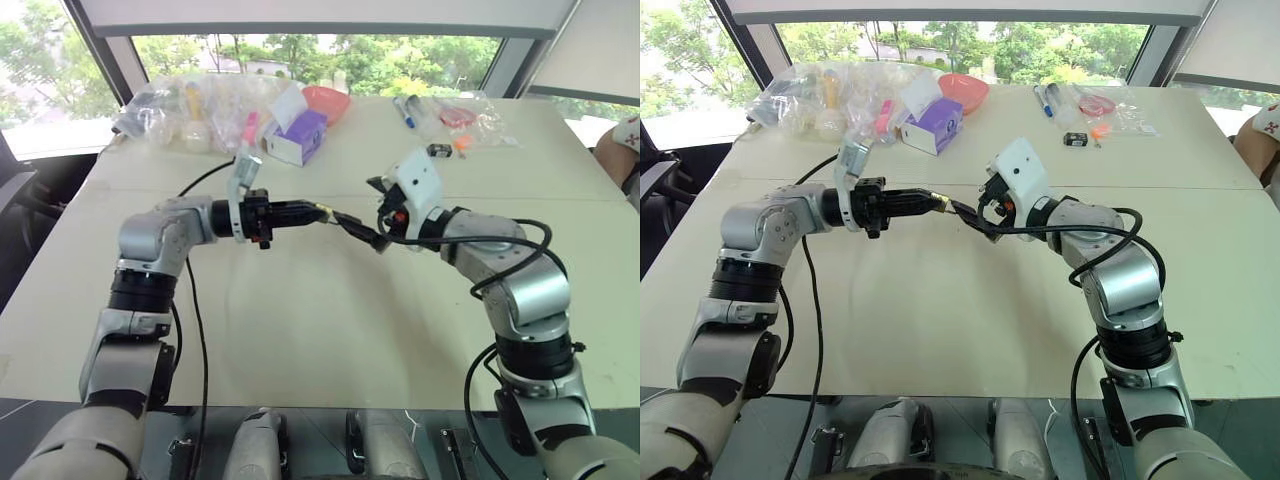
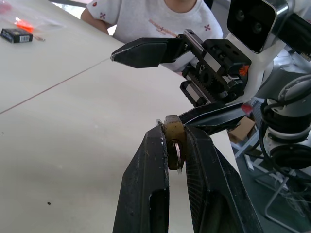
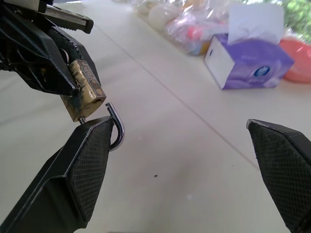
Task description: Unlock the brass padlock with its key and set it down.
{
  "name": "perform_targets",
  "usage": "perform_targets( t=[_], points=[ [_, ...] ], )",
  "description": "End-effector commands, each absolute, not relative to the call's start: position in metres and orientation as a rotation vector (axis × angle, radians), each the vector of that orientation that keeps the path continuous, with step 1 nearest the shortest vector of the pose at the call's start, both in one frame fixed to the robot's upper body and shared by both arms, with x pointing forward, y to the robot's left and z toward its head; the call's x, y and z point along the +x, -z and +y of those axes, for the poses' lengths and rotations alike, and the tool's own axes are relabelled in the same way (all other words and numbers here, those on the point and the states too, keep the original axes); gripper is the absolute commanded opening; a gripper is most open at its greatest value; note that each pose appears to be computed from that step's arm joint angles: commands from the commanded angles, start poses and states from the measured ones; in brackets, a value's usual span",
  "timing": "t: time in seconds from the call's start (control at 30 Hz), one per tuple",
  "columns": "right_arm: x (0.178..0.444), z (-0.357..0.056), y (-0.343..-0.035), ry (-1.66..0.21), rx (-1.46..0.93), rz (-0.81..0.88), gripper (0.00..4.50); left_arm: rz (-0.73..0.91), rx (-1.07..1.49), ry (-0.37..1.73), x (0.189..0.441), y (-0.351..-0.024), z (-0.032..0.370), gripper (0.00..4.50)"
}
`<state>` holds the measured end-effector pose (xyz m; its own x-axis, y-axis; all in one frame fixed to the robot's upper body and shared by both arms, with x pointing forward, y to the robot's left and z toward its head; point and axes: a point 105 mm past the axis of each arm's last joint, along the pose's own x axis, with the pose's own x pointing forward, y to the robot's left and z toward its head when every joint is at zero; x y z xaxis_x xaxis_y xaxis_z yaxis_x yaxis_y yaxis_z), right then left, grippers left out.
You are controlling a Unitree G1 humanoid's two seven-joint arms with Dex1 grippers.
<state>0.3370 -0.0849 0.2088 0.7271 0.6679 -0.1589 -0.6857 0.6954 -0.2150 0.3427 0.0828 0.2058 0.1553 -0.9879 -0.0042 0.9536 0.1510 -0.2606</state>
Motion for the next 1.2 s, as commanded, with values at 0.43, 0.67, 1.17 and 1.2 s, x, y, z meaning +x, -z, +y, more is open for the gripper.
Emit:
perform_targets(
  t=[0.43, 0.67, 1.17, 1.2],
  points=[
    [0.303, -0.084, -0.248, -0.875, -0.193, -0.082, 4.46, 0.062, -0.164, 1.425, 0.345, -0.228, 0.083, 0.0],
    [0.333, -0.103, -0.236, -0.694, -0.256, -0.059, 4.46, 0.059, -0.184, 1.475, 0.336, -0.233, 0.082, 0.0],
    [0.32, -0.076, -0.219, -0.827, -0.295, -0.04, 4.46, 0.062, -0.178, 1.463, 0.336, -0.233, 0.081, 0.0],
    [0.319, -0.076, -0.217, -0.83, -0.304, -0.034, 4.46, 0.062, -0.178, 1.461, 0.336, -0.233, 0.081, 0.0]
  ],
)
